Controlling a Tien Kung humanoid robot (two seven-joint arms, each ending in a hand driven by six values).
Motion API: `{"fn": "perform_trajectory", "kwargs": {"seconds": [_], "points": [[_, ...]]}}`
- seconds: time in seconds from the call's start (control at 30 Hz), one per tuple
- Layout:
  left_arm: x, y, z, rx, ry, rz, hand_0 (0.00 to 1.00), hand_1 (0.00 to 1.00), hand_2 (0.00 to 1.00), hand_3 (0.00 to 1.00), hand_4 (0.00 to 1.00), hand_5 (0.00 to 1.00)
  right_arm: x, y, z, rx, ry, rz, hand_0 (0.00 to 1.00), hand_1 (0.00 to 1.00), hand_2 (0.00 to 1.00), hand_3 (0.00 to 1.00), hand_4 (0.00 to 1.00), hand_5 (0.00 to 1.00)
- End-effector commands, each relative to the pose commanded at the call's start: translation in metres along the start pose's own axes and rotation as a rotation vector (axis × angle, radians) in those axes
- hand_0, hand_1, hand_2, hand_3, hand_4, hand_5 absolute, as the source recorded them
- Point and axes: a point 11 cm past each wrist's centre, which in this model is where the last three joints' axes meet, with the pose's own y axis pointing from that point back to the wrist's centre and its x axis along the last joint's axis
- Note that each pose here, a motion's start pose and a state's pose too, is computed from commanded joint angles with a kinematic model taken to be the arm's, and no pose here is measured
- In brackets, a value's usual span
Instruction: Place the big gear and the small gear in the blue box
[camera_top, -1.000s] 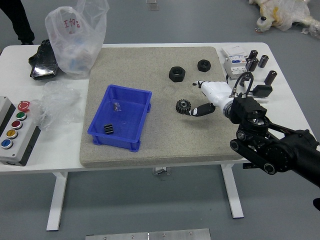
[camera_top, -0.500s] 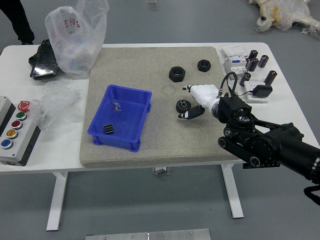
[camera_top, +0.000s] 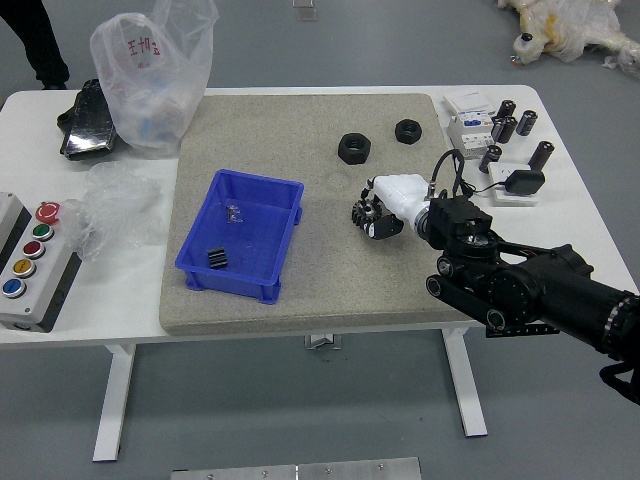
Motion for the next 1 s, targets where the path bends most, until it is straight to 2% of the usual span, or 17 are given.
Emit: {"fn": "perform_trajectory", "kwargs": {"seconds": [0.47,0.5,0.67,0.7,0.87,0.9,1.0], "points": [[-0.002,0.0,0.002,-0.004,-0.006,-0.004,0.765,0.683,0.631,0.786,0.692,0.571,0.0,0.001,-0.007,0.034,0.008,-0.008,0.336,0.543,0.566,0.65,0.437,0.177],[-0.003,0.0,0.002,-0.003,-0.007,-0.005,0.765,0.683,0.627,0.785,0.686,0.585,0.001,0.001,-0.007,0.038,0.008,-0.006,0.339,0.599,0.758,0.849,0.716,0.254],[-0.005,0.0,0.002,-0.003,-0.009,-0.01,0.765,0.683,0.627,0.785,0.686,0.585,0.007,0.001,-0.008,0.056,-0.004,0.005,0.339,0.599,0.758,0.849,0.716,0.254],[-0.006,0.0,0.002,-0.004,-0.009,-0.01,0.764,0.682,0.625,0.781,0.682,0.602,0.008,0.001,-0.009,0.06,-0.004,0.008,0.341,0.61,0.876,0.944,0.804,0.305],[-0.006,-0.001,0.001,-0.003,-0.01,-0.009,0.764,0.682,0.625,0.781,0.682,0.602,0.011,0.001,-0.011,0.07,-0.006,0.014,0.341,0.61,0.876,0.944,0.804,0.305],[-0.006,-0.001,0.001,-0.003,-0.009,-0.009,0.762,0.683,0.624,0.773,0.673,0.611,0.012,0.001,-0.011,0.071,-0.006,0.014,0.343,0.612,0.918,0.975,0.833,0.323],[-0.006,-0.001,0.002,-0.004,-0.009,-0.01,0.762,0.683,0.624,0.773,0.673,0.611,0.011,0.0,-0.009,0.067,-0.006,0.009,0.343,0.612,0.918,0.975,0.833,0.323]]}}
